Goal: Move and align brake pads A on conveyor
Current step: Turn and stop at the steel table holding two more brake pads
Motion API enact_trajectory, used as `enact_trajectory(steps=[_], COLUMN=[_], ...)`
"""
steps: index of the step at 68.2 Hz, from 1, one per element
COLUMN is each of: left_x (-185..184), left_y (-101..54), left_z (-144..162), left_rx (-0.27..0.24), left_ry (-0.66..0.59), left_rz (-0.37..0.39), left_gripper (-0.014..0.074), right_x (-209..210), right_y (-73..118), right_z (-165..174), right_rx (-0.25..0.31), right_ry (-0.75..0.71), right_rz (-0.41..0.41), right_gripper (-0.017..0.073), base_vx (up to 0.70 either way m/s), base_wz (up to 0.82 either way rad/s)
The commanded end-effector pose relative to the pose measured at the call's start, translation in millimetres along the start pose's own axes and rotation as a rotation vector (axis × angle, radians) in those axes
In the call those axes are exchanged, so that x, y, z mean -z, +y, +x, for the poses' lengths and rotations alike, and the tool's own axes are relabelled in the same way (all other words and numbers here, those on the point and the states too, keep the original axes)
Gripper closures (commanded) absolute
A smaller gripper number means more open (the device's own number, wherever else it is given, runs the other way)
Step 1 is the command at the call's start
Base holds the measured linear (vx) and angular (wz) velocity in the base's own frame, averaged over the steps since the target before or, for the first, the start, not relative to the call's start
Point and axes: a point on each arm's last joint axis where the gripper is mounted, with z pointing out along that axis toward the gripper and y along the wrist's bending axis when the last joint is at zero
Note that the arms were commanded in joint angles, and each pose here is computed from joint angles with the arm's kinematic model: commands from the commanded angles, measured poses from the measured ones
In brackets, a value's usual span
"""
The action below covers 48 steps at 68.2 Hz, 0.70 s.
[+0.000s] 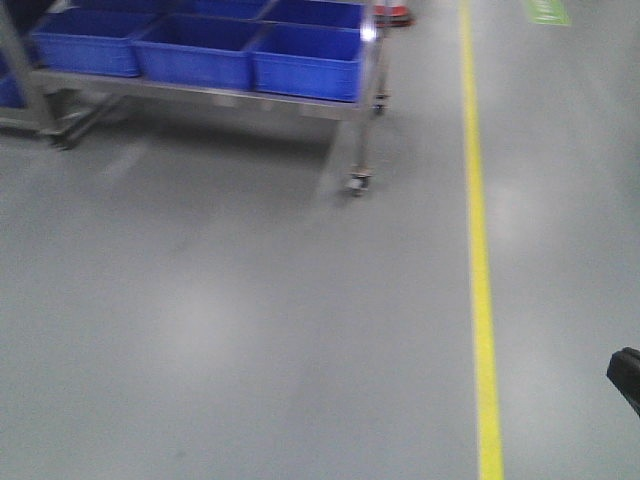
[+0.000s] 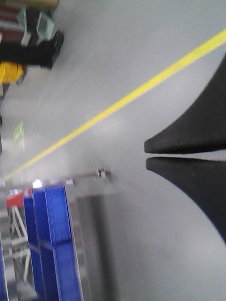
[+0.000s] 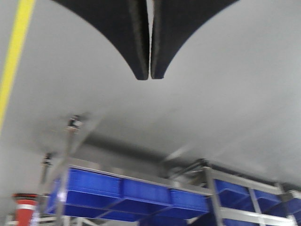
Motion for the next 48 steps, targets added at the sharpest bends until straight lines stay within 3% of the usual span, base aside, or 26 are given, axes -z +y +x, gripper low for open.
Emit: enact_trajectory(steps=[1,48], left_x=[1.5,1.5], left_y=[1.4,1.4], left_z=[-13.3,-13.3], left_rx=[0.019,0.019], left_ry=[-0.08,-0.08], left_rz=[-0.013,-0.013], left_gripper=[0.0601,0.0601], right_x=[1.1,1.1], right_y=[-1.2,-1.2], right_z=[-14.0,-14.0], right_rx=[0.003,0.003], right_ry=[-0.087,-0.087], right_rz=[0.015,0.015], right_gripper=[0.0565,0.0565], base_vx=[-0.06,-0.14], base_wz=[0.82,0.7])
